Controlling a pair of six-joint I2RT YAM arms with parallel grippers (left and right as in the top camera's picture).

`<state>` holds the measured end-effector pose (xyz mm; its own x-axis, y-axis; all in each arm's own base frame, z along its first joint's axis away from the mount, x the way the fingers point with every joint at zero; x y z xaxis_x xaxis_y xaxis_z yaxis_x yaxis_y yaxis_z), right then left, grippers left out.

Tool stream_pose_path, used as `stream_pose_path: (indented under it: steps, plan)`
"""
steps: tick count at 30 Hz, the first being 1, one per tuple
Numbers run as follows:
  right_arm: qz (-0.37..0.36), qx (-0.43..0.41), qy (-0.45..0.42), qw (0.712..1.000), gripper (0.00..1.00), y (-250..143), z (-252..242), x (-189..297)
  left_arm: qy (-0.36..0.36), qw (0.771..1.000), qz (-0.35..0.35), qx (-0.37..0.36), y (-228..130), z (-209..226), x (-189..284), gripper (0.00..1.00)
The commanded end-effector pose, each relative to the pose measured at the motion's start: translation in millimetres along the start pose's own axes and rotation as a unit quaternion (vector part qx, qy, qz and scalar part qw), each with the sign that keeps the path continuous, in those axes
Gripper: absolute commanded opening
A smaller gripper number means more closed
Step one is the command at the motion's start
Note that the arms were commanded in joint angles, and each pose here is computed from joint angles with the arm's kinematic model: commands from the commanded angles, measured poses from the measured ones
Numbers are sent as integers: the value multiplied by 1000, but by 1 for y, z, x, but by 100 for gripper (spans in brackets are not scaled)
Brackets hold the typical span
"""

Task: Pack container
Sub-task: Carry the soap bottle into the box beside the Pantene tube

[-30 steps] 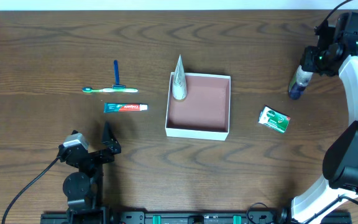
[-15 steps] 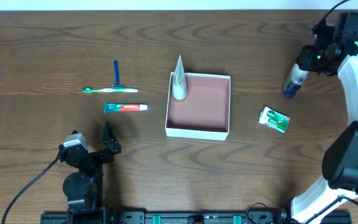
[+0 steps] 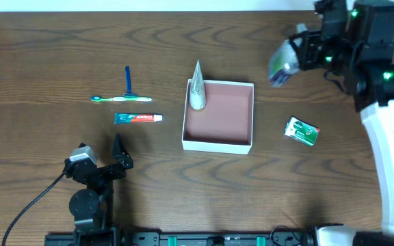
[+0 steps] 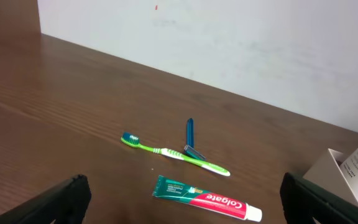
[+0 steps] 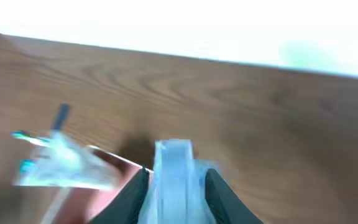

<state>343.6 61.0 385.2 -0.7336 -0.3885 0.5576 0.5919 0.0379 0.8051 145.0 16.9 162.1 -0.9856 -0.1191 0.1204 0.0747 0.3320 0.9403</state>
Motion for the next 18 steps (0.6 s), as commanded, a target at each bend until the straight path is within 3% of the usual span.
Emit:
stream_pose_path:
  steps: [1,9,18]
  plan:
    - [-4,-34,29,999,1,4,26,-4,13,1000,23,-6,-11,5,-1,98]
    - [42,-57,25,997,1,-12,67,-49,13,1000,23,-6,-11,5,-1,98]
    - [73,-27,-4,997,1,-37,108,-109,13,1000,23,-6,-11,5,-1,98]
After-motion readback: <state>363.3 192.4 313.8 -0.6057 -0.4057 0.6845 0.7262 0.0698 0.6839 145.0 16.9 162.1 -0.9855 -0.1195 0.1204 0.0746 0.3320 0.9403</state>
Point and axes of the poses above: each gripper's point midway between its finger pads, its own x axis back along the fingers, its own z axis along the line the jaws close on, y = z × x, the point moved 10 cm from there along x, back along the fingers, and after that the axes turned 3 degrees about x, right-handed, at the moved point
